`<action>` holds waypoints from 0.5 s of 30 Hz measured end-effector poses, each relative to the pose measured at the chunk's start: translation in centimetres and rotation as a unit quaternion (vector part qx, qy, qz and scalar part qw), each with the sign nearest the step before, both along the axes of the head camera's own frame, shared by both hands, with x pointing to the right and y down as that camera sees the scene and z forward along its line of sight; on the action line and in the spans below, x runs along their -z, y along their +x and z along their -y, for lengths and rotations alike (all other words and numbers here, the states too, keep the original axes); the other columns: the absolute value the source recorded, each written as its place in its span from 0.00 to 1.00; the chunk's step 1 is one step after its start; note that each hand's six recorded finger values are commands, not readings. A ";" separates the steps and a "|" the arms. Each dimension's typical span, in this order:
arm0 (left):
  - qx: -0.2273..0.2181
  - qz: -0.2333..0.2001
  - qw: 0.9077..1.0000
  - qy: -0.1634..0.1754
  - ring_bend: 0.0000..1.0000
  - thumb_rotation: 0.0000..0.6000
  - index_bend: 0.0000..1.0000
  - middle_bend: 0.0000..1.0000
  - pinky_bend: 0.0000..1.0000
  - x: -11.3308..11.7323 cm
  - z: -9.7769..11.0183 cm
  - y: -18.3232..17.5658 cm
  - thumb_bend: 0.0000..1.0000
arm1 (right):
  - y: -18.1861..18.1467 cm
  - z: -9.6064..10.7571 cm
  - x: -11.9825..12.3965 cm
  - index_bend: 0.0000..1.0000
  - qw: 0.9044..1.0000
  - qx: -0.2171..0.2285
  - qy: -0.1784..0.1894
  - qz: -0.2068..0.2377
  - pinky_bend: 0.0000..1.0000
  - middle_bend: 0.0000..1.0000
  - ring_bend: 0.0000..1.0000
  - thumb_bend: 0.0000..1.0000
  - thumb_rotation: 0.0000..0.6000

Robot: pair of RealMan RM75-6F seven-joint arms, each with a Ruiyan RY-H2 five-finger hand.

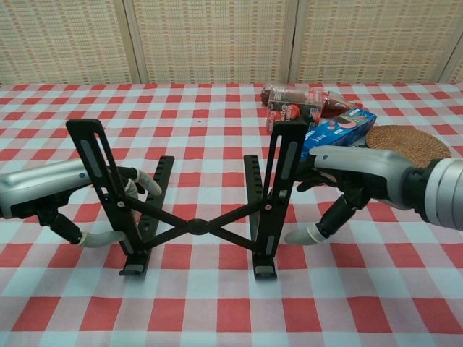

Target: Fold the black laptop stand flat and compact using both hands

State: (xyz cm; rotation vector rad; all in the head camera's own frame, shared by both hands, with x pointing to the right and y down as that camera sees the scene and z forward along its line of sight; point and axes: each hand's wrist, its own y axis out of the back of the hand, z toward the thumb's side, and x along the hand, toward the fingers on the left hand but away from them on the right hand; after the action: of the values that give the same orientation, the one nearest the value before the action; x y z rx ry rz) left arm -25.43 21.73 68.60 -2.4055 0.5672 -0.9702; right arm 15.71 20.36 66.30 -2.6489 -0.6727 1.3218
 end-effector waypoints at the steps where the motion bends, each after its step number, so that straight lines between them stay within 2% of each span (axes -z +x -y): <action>1: 0.000 0.000 1.000 0.000 0.21 1.00 0.50 0.21 0.34 0.0 0.0 0.0 0.35 | -0.1 0.1 0.0 0.46 1.000 0.000 0.004 -0.002 0.07 0.25 0.03 0.19 1.00; 15: -0.002 -0.002 1.000 0.000 0.21 1.00 0.50 0.21 0.34 -0.1 0.0 0.1 0.35 | -1.0 0.3 -0.7 0.51 1.000 -0.009 0.012 -0.014 0.07 0.26 0.04 0.20 1.00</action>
State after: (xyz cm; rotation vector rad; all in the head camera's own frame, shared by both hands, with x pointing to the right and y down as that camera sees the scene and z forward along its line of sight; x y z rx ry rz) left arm -25.37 21.71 68.68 -2.4081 0.5643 -0.9644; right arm 14.67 20.03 66.99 -2.6066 -0.7066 1.3447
